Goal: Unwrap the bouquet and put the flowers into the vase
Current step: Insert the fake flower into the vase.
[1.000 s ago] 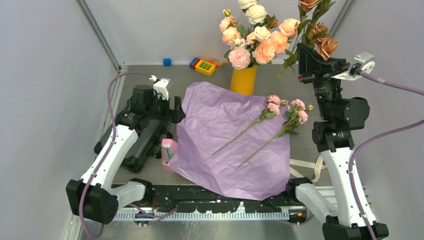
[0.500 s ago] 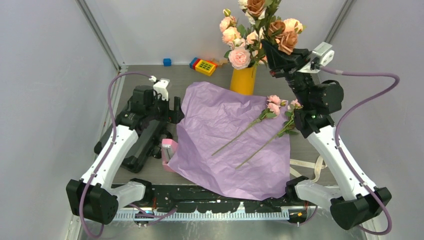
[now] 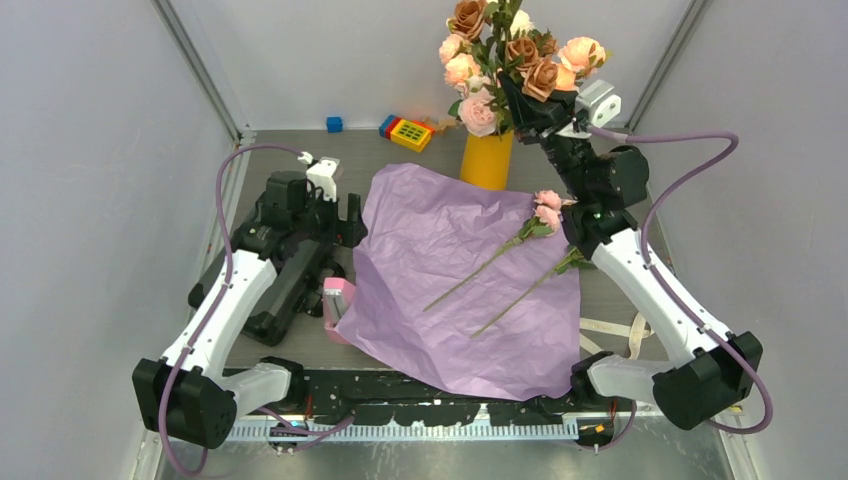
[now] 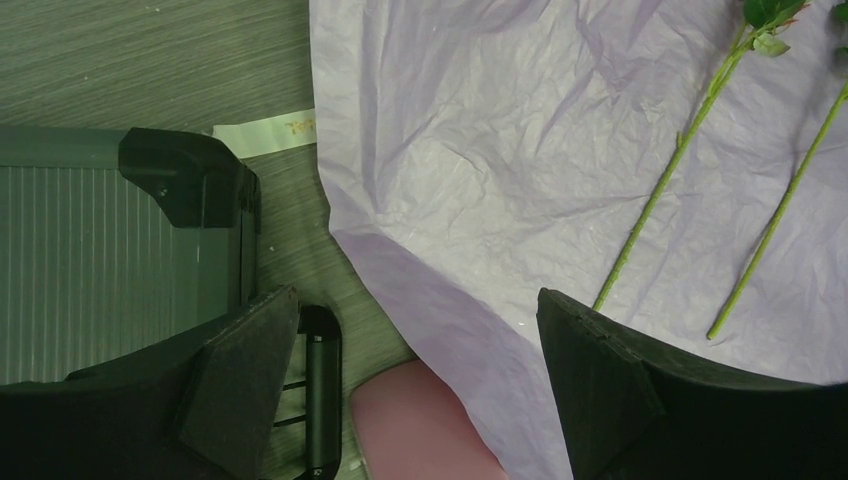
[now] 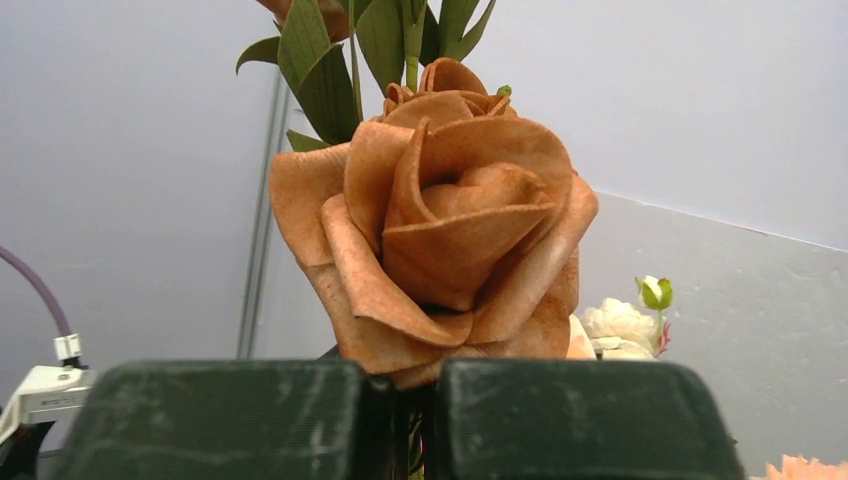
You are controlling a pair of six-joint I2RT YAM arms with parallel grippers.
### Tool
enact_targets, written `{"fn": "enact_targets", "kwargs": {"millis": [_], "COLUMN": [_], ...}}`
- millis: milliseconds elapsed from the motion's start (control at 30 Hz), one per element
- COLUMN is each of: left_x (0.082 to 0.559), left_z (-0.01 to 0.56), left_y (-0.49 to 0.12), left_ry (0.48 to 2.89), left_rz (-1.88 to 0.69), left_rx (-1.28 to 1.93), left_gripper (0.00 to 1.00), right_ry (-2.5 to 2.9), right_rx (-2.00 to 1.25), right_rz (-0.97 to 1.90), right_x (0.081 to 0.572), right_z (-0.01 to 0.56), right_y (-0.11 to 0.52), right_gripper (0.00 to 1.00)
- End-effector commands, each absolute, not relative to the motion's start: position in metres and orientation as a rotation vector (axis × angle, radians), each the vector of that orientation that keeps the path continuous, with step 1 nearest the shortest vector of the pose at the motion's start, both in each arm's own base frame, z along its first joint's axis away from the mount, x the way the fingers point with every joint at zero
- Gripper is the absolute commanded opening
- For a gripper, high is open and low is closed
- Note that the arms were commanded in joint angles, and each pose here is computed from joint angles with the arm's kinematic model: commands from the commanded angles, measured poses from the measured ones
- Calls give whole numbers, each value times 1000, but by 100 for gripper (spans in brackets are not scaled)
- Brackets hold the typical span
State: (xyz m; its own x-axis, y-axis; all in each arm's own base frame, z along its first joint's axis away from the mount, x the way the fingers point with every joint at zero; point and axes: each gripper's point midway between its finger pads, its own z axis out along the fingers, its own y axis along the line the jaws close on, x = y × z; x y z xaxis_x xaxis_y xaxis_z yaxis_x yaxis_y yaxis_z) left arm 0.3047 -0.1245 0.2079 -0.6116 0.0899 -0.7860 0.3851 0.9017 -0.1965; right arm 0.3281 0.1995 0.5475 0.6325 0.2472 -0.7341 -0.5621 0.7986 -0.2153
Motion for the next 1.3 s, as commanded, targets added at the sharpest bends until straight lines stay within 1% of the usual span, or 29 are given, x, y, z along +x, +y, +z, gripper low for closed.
{"fn": "enact_targets", "kwargs": {"millis": [0, 367, 600, 867, 1267], "left_x": [310, 310, 310, 310, 310], "left_z": [215, 213, 213, 213, 214], "left_y": [-121, -120, -120, -120, -121], "left_ry": [2163, 2169, 2168, 2169, 2167], "left_rz": [-412, -405, -406, -405, -410], "left_rx": [352, 353, 354, 355, 358], "left_gripper": [91, 91, 91, 91, 91], "right_ry": [630, 612, 613, 682, 751], "right_rx": [-388, -337, -270, -164, -173], "right_rz": [384, 322, 338, 401, 381], "right_x": [321, 331, 337, 362, 375], "right_z": [579, 581, 581, 555, 528], "right_y": [182, 173, 167, 165, 168], "right_gripper": [0, 0, 0, 0, 0]}}
